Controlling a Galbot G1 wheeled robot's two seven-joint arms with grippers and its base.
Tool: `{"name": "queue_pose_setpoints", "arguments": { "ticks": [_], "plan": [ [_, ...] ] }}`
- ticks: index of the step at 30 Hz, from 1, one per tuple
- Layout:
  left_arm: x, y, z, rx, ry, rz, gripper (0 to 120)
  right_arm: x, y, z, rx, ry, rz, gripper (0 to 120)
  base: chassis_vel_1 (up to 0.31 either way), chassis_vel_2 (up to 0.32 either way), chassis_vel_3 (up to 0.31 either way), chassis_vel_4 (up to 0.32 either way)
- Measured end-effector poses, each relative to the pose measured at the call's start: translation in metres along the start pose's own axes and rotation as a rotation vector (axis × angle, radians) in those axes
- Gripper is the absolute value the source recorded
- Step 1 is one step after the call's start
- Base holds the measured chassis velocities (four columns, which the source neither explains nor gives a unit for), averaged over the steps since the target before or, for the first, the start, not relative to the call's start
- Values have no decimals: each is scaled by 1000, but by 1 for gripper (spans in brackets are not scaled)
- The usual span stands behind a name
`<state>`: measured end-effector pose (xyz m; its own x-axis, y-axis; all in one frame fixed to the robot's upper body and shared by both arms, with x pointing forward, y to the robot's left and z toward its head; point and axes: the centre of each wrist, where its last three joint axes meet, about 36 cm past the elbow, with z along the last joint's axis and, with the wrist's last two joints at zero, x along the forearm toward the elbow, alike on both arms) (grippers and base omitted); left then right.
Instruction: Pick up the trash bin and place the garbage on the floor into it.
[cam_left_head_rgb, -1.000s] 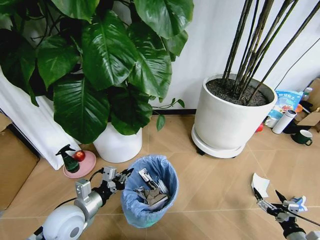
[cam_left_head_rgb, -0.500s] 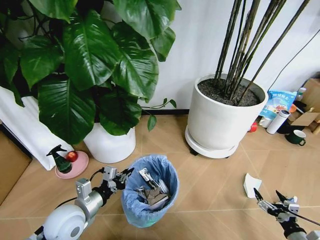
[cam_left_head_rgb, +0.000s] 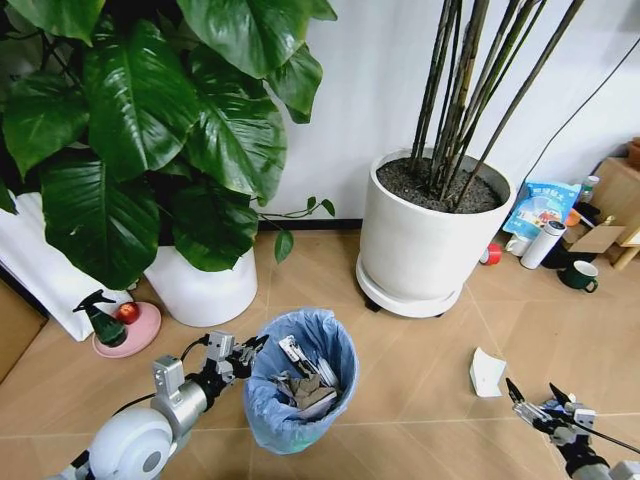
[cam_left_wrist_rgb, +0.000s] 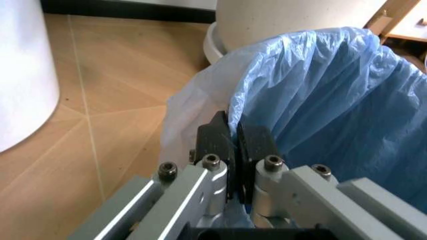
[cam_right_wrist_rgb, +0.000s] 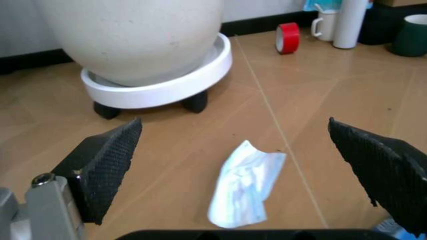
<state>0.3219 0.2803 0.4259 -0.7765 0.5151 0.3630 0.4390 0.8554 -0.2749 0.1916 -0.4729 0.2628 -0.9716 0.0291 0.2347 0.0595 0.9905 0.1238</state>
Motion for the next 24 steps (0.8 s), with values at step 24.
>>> {"name": "queue_pose_setpoints", "arguments": {
  "ticks": [24],
  "plan": [
    [-3, 2, 1, 7, 0, -3, 0, 2, -8, 22, -24, 23, 66, 100, -73, -76, 73, 79]
  ]
}}
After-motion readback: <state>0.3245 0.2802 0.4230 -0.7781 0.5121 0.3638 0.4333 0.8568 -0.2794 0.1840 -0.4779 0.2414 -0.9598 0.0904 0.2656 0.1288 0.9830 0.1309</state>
